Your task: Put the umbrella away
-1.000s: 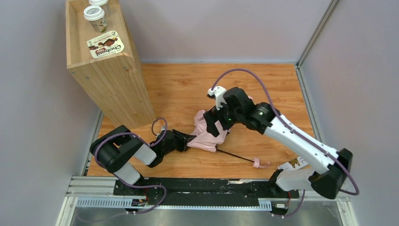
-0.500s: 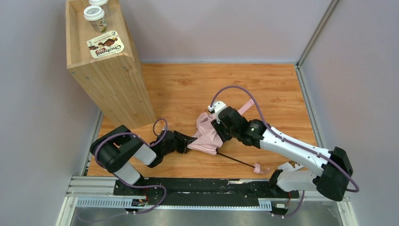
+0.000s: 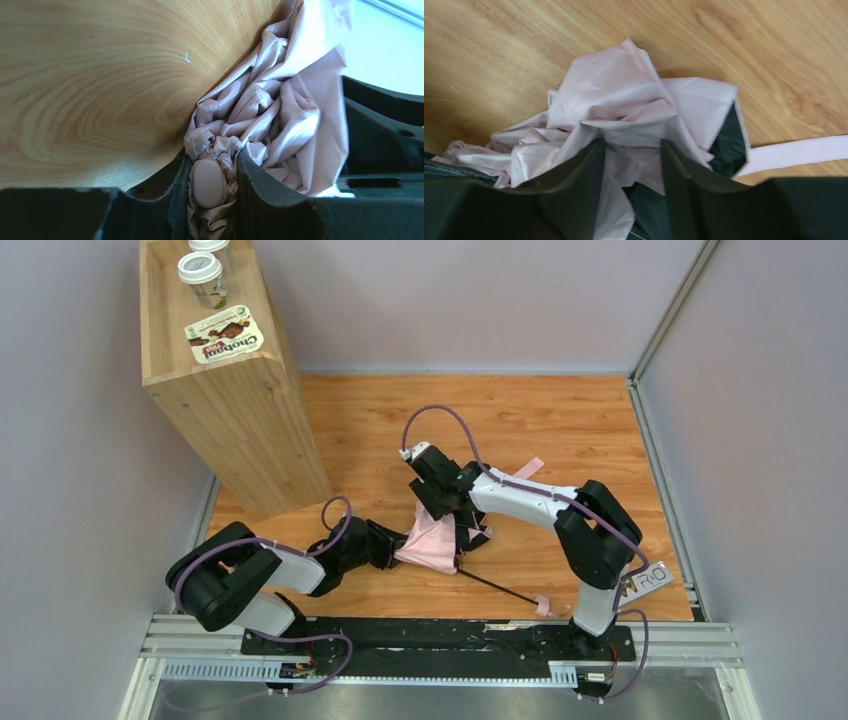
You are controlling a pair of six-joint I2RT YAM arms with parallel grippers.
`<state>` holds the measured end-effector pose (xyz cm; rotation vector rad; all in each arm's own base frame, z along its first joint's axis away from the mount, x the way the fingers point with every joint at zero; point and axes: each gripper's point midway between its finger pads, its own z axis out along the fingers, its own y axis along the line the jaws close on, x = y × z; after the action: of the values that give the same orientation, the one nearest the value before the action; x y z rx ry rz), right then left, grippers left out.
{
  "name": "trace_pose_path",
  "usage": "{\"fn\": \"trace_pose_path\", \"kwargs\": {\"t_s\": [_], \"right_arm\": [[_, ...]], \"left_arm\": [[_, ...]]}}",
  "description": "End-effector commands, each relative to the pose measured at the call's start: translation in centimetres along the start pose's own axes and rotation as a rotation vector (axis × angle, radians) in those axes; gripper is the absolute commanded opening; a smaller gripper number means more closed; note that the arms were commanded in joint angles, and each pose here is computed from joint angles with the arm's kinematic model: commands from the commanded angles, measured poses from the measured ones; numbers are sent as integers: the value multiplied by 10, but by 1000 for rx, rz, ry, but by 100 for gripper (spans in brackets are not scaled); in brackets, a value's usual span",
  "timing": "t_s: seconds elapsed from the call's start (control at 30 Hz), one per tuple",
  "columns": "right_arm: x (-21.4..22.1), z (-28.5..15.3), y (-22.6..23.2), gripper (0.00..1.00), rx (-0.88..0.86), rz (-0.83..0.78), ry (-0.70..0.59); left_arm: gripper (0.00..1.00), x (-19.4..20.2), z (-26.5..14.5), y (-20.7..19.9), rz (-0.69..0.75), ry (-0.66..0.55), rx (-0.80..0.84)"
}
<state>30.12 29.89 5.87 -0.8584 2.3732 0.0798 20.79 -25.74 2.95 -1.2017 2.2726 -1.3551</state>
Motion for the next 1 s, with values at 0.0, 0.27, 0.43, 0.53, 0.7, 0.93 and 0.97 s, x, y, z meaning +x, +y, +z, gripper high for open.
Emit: {"fn": "trace_pose_path", "kwargs": {"t_s": [0.0, 0.27, 0.43, 0.53, 0.7, 0.93, 0.97], "right_arm": [[-60, -72, -9, 63, -31, 114, -129], [-43, -144, -65, 100, -114, 650, -222], [5, -115, -146, 100, -12, 1024, -197], [23, -91, -186, 90, 90, 1163, -200], [29, -51, -205, 82, 270, 1208, 8], [53, -13, -204, 83, 420, 1257, 241], [55, -13, -205, 82, 456, 1248, 259]], "left_arm": [[0, -4, -6, 32, 42, -20, -135], [0, 1, -3, 31, 59, 14, -122], [0, 2, -4, 36, 59, 22, -133], [0, 3, -3, 36, 60, 24, -133], [0, 5, -3, 39, 72, 34, -142], [0, 13, -3, 42, 87, 58, -153], [0, 13, -3, 43, 87, 57, -155]]}}
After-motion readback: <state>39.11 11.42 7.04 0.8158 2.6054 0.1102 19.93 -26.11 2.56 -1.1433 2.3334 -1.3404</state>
